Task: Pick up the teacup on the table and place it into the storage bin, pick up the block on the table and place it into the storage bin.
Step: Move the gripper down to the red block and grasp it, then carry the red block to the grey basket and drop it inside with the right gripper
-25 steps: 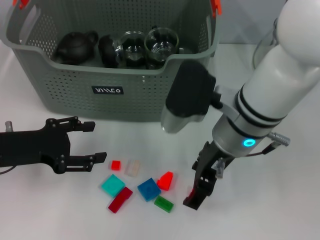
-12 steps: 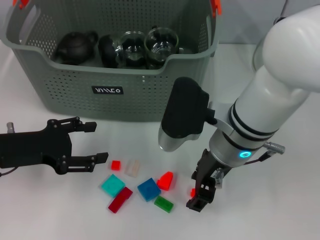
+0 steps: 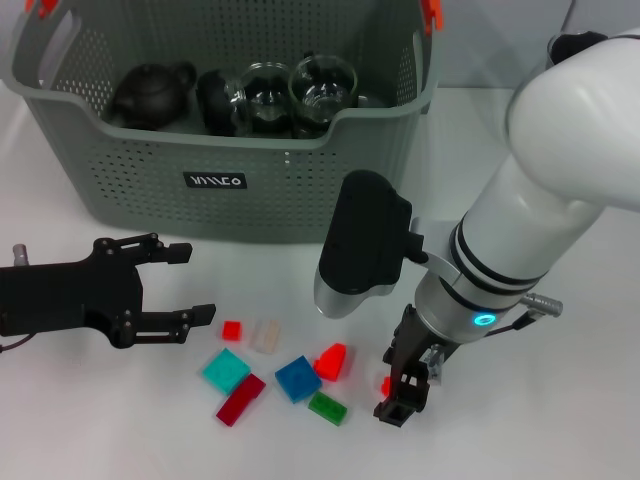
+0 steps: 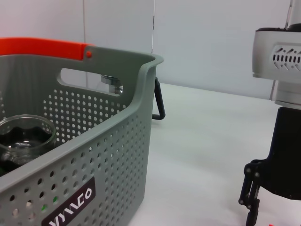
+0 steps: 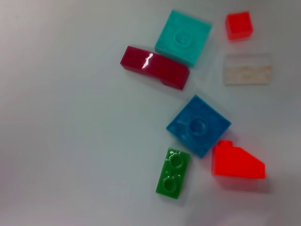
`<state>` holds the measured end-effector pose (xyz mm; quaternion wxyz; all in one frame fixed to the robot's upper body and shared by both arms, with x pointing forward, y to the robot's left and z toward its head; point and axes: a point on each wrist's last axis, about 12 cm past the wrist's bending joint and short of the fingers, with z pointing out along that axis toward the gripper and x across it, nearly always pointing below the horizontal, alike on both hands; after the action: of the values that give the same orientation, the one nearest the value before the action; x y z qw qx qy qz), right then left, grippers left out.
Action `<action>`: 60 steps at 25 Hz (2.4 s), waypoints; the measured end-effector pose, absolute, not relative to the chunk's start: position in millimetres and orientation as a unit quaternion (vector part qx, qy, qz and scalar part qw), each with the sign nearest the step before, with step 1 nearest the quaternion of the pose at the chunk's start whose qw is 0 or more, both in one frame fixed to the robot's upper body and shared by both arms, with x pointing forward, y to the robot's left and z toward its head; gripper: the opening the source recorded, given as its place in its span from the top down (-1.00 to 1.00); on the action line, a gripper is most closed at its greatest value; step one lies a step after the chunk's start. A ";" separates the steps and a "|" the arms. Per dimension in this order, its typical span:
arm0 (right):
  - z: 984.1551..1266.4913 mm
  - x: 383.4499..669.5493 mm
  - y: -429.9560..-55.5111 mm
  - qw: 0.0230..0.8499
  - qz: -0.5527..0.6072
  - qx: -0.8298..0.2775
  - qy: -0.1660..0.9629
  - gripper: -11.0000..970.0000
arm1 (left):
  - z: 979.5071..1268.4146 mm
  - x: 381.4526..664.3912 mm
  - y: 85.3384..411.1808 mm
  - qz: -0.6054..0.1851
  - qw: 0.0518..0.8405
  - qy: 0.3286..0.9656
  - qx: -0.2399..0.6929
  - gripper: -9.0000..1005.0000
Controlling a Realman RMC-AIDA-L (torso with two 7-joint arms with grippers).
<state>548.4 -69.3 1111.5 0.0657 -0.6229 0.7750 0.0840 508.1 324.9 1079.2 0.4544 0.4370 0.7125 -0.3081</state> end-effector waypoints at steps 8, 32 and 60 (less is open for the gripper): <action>1108.4 547.6 -70.8 0.064 0.082 -0.623 0.775 -0.12 | 1079.3 508.1 324.9 -0.308 0.455 0.712 0.437 -0.65; 1174.5 549.0 -81.6 0.113 0.122 -0.603 0.781 0.57 | 1080.5 506.6 327.2 -0.310 0.455 0.713 0.434 -0.65; 1278.2 665.4 -60.4 0.451 0.066 -0.512 0.728 0.57 | 1086.9 516.3 321.6 -0.313 0.461 0.703 0.442 -0.65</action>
<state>665.4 -60.4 1278.2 0.4514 -0.5117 0.7281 0.0658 516.3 321.6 1086.9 0.4610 0.4419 0.7032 -0.3127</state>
